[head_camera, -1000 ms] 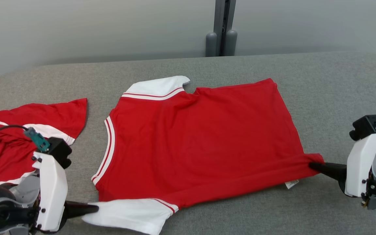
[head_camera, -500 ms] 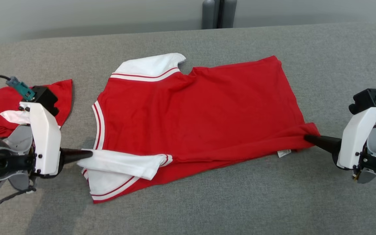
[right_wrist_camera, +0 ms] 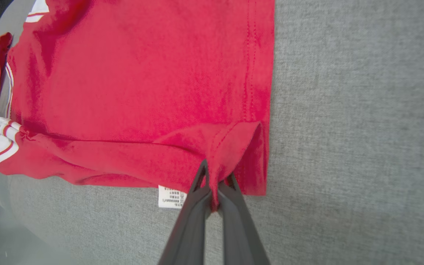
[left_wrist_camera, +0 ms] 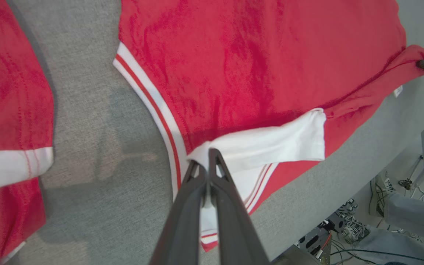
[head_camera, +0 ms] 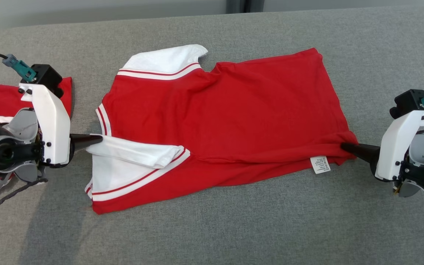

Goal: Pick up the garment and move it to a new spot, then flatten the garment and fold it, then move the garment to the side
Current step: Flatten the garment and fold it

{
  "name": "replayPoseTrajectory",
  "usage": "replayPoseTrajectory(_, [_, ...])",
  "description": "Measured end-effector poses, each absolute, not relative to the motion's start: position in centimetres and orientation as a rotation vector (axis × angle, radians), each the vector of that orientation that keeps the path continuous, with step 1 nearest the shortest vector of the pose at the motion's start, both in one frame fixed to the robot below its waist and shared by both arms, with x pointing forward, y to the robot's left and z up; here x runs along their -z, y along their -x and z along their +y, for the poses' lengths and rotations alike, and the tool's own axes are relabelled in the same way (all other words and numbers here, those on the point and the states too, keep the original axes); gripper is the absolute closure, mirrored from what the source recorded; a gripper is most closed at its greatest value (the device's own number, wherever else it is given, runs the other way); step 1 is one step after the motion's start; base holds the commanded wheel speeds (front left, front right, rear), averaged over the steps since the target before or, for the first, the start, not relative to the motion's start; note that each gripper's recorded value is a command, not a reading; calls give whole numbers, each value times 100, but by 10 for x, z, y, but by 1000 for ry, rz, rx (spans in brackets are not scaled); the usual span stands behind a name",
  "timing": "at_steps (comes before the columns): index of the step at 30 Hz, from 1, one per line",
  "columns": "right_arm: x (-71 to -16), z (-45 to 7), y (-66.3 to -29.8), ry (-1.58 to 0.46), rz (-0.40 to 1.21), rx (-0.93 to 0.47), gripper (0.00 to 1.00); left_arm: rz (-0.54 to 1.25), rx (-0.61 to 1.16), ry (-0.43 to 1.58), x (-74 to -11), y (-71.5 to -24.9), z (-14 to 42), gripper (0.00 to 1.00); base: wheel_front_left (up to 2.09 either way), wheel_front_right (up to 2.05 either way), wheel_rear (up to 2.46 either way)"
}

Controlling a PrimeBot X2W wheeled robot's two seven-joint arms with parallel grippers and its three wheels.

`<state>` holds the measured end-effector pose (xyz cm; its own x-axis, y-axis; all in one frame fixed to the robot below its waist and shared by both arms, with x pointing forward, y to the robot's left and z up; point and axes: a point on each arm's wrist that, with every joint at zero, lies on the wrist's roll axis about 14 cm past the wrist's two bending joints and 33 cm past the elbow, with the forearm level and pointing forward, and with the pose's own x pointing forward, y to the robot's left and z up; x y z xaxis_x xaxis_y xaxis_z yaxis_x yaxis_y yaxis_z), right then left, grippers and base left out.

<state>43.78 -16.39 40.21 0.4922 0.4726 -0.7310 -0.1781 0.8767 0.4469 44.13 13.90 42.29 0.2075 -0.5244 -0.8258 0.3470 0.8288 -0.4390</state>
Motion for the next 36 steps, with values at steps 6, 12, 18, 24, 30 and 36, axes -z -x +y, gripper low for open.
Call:
replayPoseTrajectory(6, [-404,-161,-441,-333,971,-402,100,1175,596,169,-423,-456,137,100,0,0,0])
replayPoseTrajectory(12, [-408,-157,-442,-339,960,-406,100,1171,583,162,-418,-460,137,95,0,0,0])
replayPoseTrajectory(18, [-412,-156,-441,-341,932,-395,0,1156,573,160,-421,-461,137,0,0,0,0])
replayPoseTrajectory(24, [-442,-153,-450,-364,784,-391,0,1009,568,147,-448,-470,136,0,0,0,0])
replayPoseTrajectory(30, [-478,-165,-457,-379,548,-334,0,753,519,164,-483,-478,149,0,0,0,0])
replayPoseTrajectory(36, [-511,-177,-451,-390,270,-260,0,463,409,152,-512,-477,171,0,0,0,0])
